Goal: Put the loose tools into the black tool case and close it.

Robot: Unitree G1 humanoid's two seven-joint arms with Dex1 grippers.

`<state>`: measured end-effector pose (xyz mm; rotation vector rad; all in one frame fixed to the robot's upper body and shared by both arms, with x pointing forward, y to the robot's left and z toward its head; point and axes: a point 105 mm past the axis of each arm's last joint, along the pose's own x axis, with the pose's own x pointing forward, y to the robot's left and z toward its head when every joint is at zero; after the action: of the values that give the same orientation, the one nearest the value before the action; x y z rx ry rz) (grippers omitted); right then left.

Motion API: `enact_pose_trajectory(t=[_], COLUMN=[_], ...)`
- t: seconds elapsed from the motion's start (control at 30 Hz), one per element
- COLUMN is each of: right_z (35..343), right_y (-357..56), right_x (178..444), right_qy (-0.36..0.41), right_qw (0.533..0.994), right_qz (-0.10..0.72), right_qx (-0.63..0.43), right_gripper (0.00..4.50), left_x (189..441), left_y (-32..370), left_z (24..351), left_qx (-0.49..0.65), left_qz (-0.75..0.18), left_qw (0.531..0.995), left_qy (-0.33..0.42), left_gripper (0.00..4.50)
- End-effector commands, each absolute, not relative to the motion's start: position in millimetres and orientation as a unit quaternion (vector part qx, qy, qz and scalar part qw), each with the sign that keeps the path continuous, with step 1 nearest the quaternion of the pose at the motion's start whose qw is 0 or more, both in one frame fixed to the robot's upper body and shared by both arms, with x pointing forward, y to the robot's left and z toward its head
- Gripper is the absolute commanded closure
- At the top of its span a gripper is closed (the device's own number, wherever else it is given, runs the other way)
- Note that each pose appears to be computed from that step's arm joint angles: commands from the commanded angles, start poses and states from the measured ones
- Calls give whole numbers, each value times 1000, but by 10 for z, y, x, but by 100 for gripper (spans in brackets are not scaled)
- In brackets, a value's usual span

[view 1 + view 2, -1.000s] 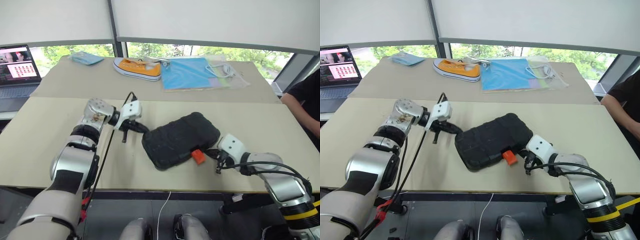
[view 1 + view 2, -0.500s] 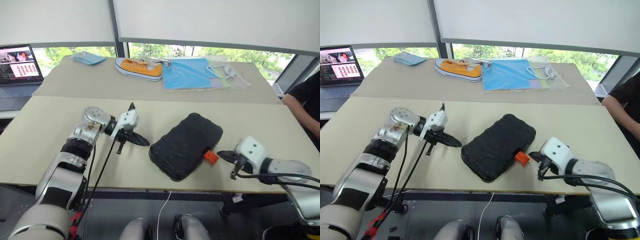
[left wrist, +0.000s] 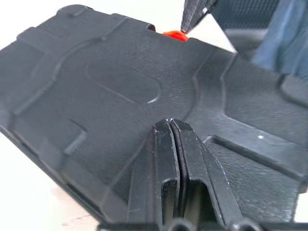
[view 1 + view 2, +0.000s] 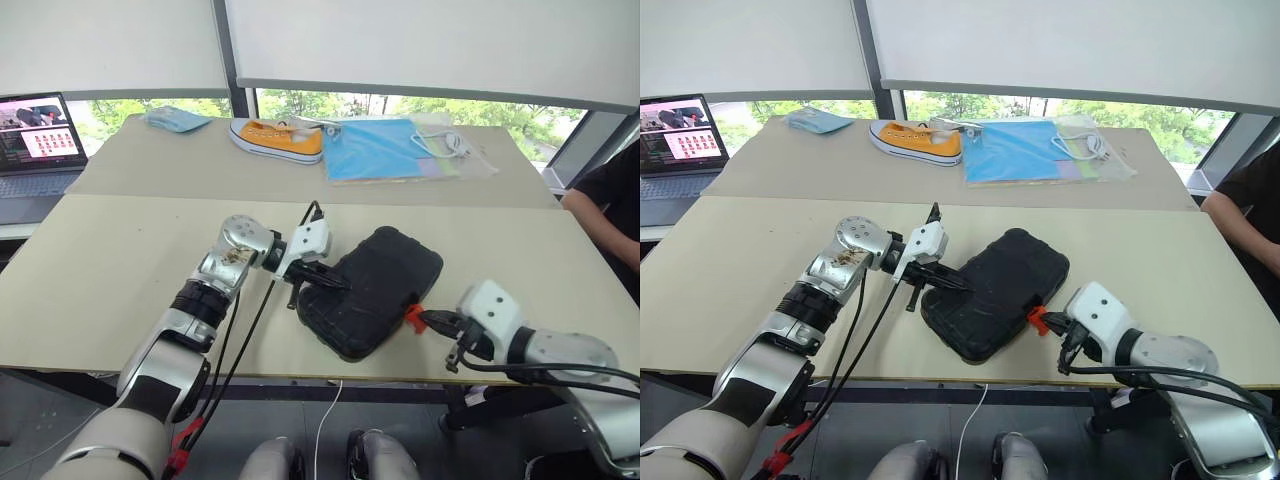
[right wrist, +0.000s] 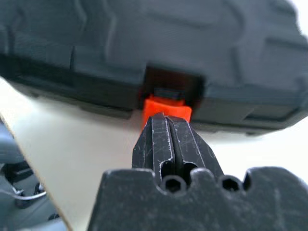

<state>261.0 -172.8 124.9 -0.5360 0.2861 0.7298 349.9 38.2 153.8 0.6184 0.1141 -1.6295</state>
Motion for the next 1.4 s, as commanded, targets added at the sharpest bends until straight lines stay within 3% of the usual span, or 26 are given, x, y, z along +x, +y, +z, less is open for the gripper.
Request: enact_pose_trajectory(t=[0.03, 0.47, 0.8, 1.0, 1.23, 1.33, 1.4], right_z=[1176, 1091, 1621, 1563, 1511, 1391, 1303], right_y=[-1761, -1678, -1548, -1494, -1782, -1792, -1811], right_x=[2667, 2787, 2773, 2752, 2652, 2583, 2577], right_qy=[142, 122, 21, 35, 81, 104, 117], right_qw=[897, 911, 929, 923, 925, 920, 916], right_qz=[329, 317, 320, 335, 313, 321, 319], right_qx=[-259, -236, -185, -187, -200, -198, -215], right_gripper=[450, 450, 450, 450, 450, 383, 310], left_x=[3506, 3487, 3536, 3557, 3593, 3607, 3612], left_y=[419, 281, 296, 286, 320, 320, 313], left_z=[1397, 1318, 1180, 1191, 1210, 1218, 1227], left_qx=[291, 332, 418, 413, 415, 415, 415], left_qz=[-708, -712, -701, -703, -698, -696, -695], left_qw=[639, 617, 576, 578, 583, 585, 586], left_qy=[73, 56, 38, 36, 37, 36, 35], left_gripper=[440, 440, 440, 440, 440, 450, 450])
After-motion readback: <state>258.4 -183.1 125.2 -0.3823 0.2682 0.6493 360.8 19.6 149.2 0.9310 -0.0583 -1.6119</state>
